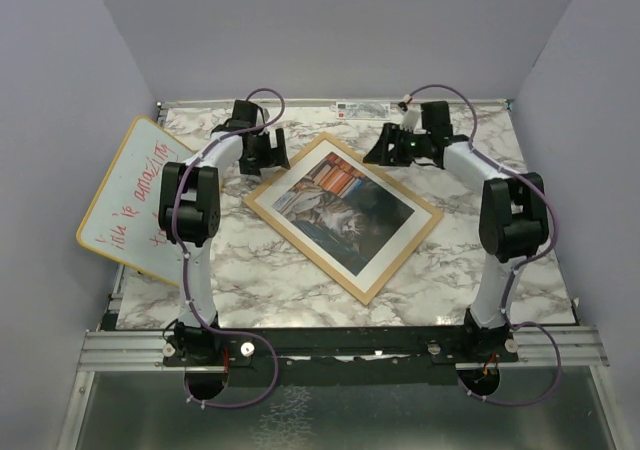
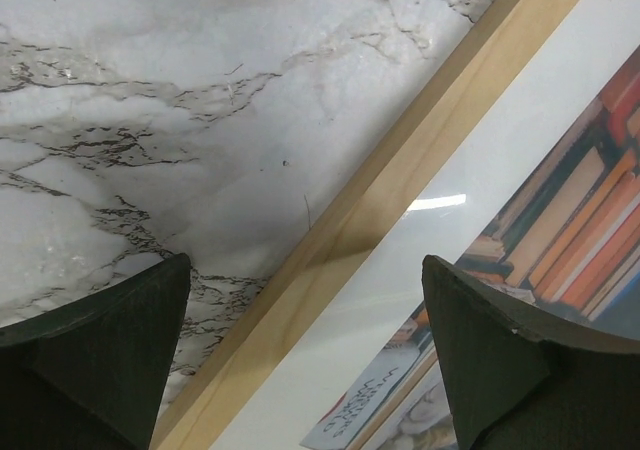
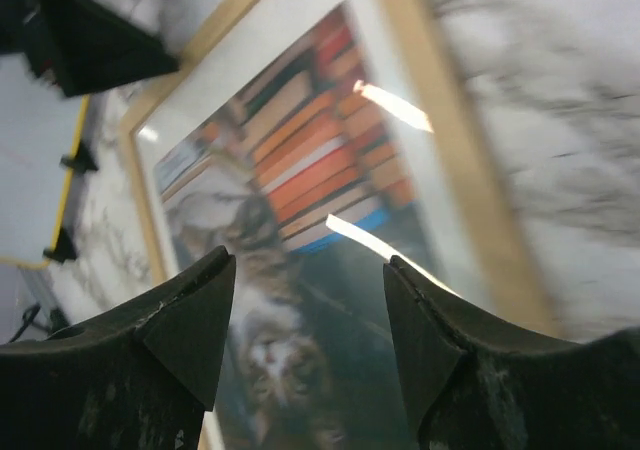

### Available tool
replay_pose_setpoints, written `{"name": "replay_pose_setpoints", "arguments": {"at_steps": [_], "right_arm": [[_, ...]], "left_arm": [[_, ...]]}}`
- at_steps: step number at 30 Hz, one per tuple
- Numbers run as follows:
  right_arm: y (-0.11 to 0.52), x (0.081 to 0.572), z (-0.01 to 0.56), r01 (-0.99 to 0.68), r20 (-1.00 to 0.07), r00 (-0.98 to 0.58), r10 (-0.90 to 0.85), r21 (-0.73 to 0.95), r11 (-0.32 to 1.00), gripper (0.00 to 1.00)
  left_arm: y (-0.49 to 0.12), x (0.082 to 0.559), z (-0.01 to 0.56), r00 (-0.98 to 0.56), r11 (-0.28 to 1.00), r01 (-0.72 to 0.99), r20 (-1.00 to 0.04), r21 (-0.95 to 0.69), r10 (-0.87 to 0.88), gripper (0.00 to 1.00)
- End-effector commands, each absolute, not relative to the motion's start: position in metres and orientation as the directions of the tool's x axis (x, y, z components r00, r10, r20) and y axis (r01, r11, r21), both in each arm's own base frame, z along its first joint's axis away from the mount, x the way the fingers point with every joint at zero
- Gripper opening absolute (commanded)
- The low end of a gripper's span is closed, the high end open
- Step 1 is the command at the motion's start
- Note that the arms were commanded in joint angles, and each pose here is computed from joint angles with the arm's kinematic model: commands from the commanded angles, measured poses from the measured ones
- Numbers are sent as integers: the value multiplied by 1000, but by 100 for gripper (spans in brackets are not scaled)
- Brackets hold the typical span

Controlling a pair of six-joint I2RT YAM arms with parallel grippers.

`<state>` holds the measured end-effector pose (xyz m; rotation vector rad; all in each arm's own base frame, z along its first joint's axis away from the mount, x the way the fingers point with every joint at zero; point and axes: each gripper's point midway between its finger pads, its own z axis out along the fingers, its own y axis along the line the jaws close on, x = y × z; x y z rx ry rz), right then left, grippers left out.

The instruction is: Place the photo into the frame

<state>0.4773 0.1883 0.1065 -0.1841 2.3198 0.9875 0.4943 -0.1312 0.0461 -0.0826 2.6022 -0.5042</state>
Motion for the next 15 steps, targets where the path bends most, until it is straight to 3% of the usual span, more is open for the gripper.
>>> {"name": "replay_pose_setpoints", "arguments": {"at_steps": [1, 5, 10, 12, 15], "right_arm": [[254, 411, 128, -430, -584, -812, 10, 611, 665, 64], [296, 334, 102, -447, -486, -865, -127, 629, 636, 61], [317, 263, 91, -395, -362, -915, -180, 706, 588, 57], [313, 253, 89, -331, -317, -938, -140, 701, 632, 56], [280, 266, 81, -148, -297, -954, 35, 568, 809, 56]], "left_arm": [[-131, 477, 25, -906, 955, 64, -418, -290, -66, 94], [-129, 451, 13, -926, 975, 62, -377, -213, -23, 77], [-121, 411, 2, -953, 983, -65, -282, -171, -112, 58], [-120, 394, -5, -960, 986, -78, -255, -149, -115, 51], [-116, 373, -14, -967, 987, -103, -220, -125, -129, 40]]}}
